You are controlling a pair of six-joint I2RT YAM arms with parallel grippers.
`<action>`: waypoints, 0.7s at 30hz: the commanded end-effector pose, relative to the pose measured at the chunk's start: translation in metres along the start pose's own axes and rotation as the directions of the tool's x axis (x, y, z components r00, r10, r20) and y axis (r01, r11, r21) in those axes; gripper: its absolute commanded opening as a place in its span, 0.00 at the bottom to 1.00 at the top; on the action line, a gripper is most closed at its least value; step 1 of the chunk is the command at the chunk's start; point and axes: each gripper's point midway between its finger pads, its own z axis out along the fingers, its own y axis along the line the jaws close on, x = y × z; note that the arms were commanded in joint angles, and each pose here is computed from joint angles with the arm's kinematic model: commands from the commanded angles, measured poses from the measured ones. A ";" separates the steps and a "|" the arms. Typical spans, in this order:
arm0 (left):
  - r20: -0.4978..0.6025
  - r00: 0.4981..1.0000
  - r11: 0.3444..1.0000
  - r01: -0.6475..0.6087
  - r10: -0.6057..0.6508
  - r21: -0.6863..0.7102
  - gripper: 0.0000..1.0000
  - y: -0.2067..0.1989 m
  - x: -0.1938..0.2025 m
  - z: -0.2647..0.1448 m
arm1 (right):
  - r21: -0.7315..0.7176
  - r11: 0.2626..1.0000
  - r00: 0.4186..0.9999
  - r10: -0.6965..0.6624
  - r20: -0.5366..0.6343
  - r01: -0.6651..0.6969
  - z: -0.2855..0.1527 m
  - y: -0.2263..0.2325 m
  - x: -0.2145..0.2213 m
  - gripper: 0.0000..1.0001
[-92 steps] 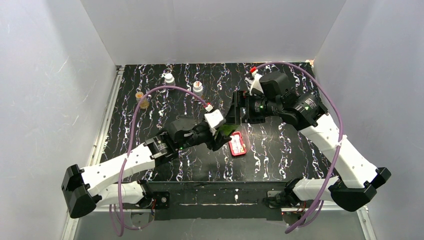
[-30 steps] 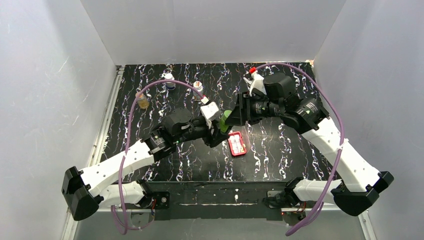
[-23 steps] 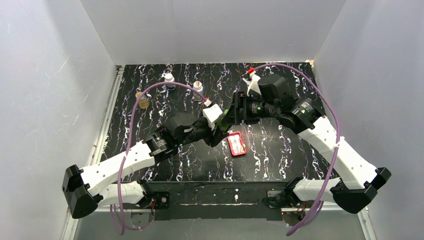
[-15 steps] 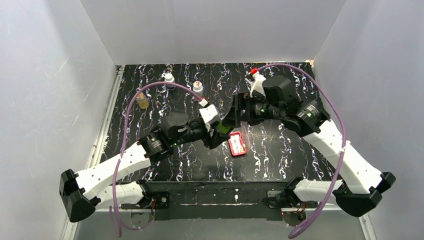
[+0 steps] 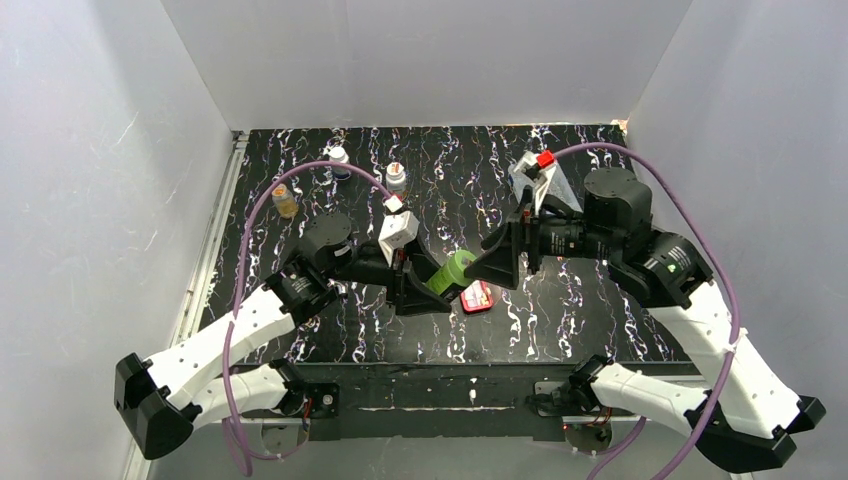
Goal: Sort the pills into containers
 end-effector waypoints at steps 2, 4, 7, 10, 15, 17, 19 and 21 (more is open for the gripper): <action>0.020 1.000 0.986 0.010 -0.014 0.169 0.00 -0.028 -0.012 0.001 | -0.161 0.985 0.998 -0.070 -0.007 0.068 0.005 0.020 0.000 0.97; 0.012 1.000 0.982 0.026 -0.029 0.185 0.00 -0.029 -0.010 0.002 | -0.171 0.982 0.997 -0.078 0.002 0.077 0.004 0.023 -0.001 0.94; 0.015 0.999 0.982 0.041 -0.045 0.183 0.00 -0.025 -0.010 0.004 | -0.176 0.981 0.997 -0.077 0.006 0.077 0.003 0.025 -0.002 0.87; 0.027 0.998 0.984 0.046 -0.052 0.174 0.00 -0.021 -0.011 0.005 | -0.181 0.981 0.998 -0.068 -0.007 0.066 0.004 0.025 0.000 0.79; 0.046 0.998 0.990 0.044 -0.050 0.134 0.00 -0.011 -0.014 0.008 | -0.146 0.988 0.998 -0.060 -0.008 0.058 0.004 0.020 -0.001 0.61; 0.041 0.998 0.994 0.044 -0.048 0.100 0.00 -0.005 -0.013 0.008 | -0.130 0.990 0.998 -0.053 -0.016 0.051 0.004 0.017 -0.001 0.57; 0.031 0.998 0.998 0.045 -0.046 0.049 0.00 0.004 -0.011 0.009 | -0.103 0.994 0.999 -0.042 -0.023 0.039 0.006 0.013 -0.002 0.54; 0.023 0.999 0.999 0.030 -0.029 -0.031 0.00 0.019 -0.010 0.008 | -0.055 0.998 0.999 -0.014 -0.037 0.012 0.008 0.004 -0.002 0.49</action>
